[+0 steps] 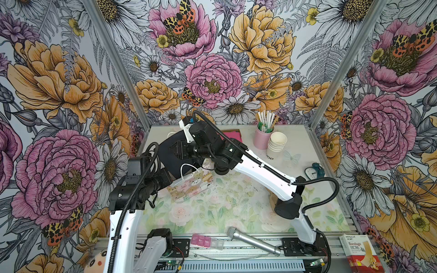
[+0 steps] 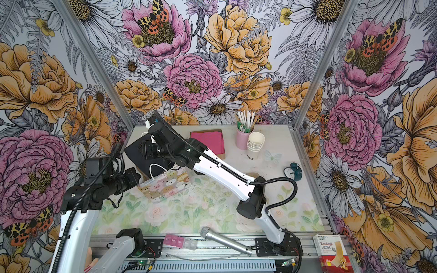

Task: Pack a coffee takeout order
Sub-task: Place the napkin in the takeout bag, then press the napkin into the takeout bag.

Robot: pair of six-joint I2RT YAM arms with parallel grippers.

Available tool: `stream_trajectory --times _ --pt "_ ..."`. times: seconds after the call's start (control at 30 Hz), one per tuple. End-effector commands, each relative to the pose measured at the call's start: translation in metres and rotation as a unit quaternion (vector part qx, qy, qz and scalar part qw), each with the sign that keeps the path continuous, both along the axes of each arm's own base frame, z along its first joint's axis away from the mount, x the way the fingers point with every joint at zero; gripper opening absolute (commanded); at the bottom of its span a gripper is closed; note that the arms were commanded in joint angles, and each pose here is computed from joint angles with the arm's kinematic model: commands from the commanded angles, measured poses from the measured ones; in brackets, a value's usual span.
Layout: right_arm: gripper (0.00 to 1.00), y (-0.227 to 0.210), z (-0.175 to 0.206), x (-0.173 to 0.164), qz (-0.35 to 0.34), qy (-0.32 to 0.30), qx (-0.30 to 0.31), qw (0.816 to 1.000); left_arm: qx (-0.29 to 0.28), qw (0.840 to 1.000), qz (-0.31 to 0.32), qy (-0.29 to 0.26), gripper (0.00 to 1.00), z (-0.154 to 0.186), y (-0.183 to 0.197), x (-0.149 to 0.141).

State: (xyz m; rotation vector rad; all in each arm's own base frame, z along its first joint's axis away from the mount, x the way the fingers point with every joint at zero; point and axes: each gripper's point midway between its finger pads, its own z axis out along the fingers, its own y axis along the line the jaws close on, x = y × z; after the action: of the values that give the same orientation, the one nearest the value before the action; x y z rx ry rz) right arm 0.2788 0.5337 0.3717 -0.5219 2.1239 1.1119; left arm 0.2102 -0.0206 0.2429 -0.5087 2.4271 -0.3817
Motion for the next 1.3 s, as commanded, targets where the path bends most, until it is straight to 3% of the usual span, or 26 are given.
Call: stream_trajectory --times 0.0,0.23,0.4,0.57,0.77,1.07,1.27 --pt "0.5 0.0 0.017 -0.007 0.018 -0.025 0.011 0.999 -0.006 1.0 -0.008 0.0 0.0 0.001 -0.002 -0.001" --pt "0.59 -0.026 0.048 0.011 -0.003 -0.098 0.004 0.995 -0.006 1.0 -0.008 0.002 0.0 0.0 -0.002 -0.001" --pt "0.63 -0.067 0.055 0.057 -0.072 -0.113 -0.01 0.991 -0.007 1.0 -0.01 0.002 0.0 0.001 -0.003 0.0" --pt "0.7 -0.087 0.055 0.09 -0.093 -0.111 -0.008 0.989 -0.006 1.0 -0.01 0.002 0.0 0.0 -0.003 0.0" --pt "0.71 -0.082 0.044 0.111 -0.059 -0.095 0.008 0.994 -0.003 1.0 -0.008 0.004 0.0 -0.001 -0.001 0.001" --pt "0.7 -0.057 0.017 0.107 0.027 -0.092 0.006 0.995 -0.001 1.0 -0.005 0.006 0.0 -0.002 0.0 0.0" --pt "0.65 -0.048 0.0 0.107 0.046 -0.083 -0.001 0.996 0.0 1.0 -0.003 0.005 0.0 -0.002 0.001 -0.001"
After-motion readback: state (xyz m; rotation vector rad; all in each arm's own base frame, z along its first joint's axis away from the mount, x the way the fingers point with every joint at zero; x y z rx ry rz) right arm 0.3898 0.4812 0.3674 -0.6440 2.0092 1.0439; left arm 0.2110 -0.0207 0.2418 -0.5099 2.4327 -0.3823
